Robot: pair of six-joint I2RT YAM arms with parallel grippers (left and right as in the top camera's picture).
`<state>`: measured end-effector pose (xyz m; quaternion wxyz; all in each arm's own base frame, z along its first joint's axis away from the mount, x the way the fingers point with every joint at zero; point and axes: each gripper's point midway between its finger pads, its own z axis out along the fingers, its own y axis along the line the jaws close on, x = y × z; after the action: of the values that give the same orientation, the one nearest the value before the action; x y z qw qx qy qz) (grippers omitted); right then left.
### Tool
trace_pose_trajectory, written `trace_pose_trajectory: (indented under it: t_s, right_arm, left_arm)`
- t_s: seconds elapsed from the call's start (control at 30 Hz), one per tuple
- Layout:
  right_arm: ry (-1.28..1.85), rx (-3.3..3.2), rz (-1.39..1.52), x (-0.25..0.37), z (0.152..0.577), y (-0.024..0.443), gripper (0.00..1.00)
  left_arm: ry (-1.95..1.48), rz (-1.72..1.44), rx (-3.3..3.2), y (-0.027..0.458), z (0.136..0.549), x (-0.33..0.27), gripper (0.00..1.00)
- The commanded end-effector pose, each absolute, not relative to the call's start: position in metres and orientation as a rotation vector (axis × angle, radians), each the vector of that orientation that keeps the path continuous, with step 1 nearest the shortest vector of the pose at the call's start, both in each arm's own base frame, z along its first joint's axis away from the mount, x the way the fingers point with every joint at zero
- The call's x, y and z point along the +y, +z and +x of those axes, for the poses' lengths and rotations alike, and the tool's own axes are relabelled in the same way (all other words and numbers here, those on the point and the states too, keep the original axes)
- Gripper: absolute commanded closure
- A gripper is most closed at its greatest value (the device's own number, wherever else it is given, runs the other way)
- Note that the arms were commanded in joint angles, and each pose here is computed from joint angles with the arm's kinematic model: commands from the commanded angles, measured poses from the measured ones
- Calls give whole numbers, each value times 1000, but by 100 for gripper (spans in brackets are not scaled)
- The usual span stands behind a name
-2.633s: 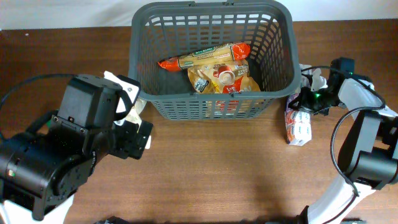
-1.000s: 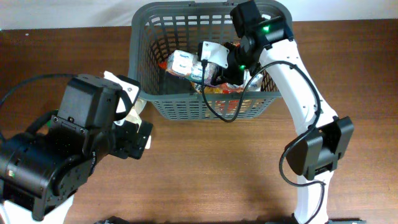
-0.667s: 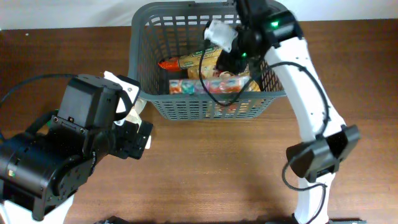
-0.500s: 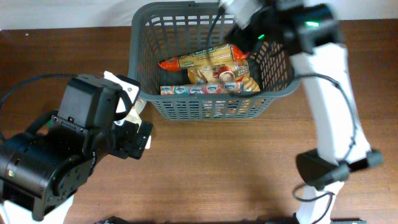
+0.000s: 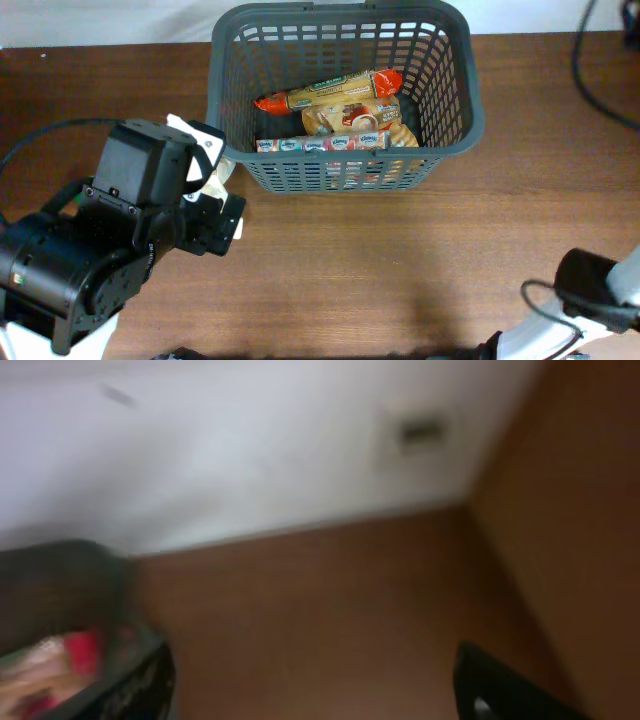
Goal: Pack container
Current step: 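Retract the right gripper to the right side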
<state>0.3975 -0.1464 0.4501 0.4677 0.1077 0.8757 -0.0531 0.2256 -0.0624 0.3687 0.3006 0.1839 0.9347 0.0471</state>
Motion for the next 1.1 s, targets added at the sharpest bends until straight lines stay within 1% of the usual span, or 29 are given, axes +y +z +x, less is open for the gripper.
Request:
trace_pose_trajectory:
  t_s: [0.0, 0.03, 0.13, 0.2, 0.43, 0.6, 0.87, 1.07]
  right_arm:
    - [-87, 2270, 516, -193, 395, 397, 9]
    - [-83, 2300, 542, -199, 394, 386, 1]
    - [-59, 2397, 624, -215, 389, 348, 1]
    - [-43, 2442, 650, -217, 387, 331, 1]
    - [-1, 2542, 693, -216, 383, 296, 1]
    - [15, 2578, 707, -215, 381, 283, 1]
    - [16, 2581, 708, -215, 381, 282, 1]
    - [16, 2581, 708, -215, 381, 282, 1]
  left_arm:
    - [129, 462, 2472, 370, 229, -61, 1]
    - [128, 462, 2471, 370, 229, -61, 1]
    - [131, 477, 2485, 368, 225, -60, 1]
    - [115, 481, 2485, 368, 224, -62, 1]
    - [83, 492, 2490, 367, 223, -66, 1]
    - [86, 493, 2490, 367, 223, -66, 1]
    - [85, 493, 2490, 367, 223, -66, 1]
    - [11, 464, 2373, 385, 245, -81, 1]
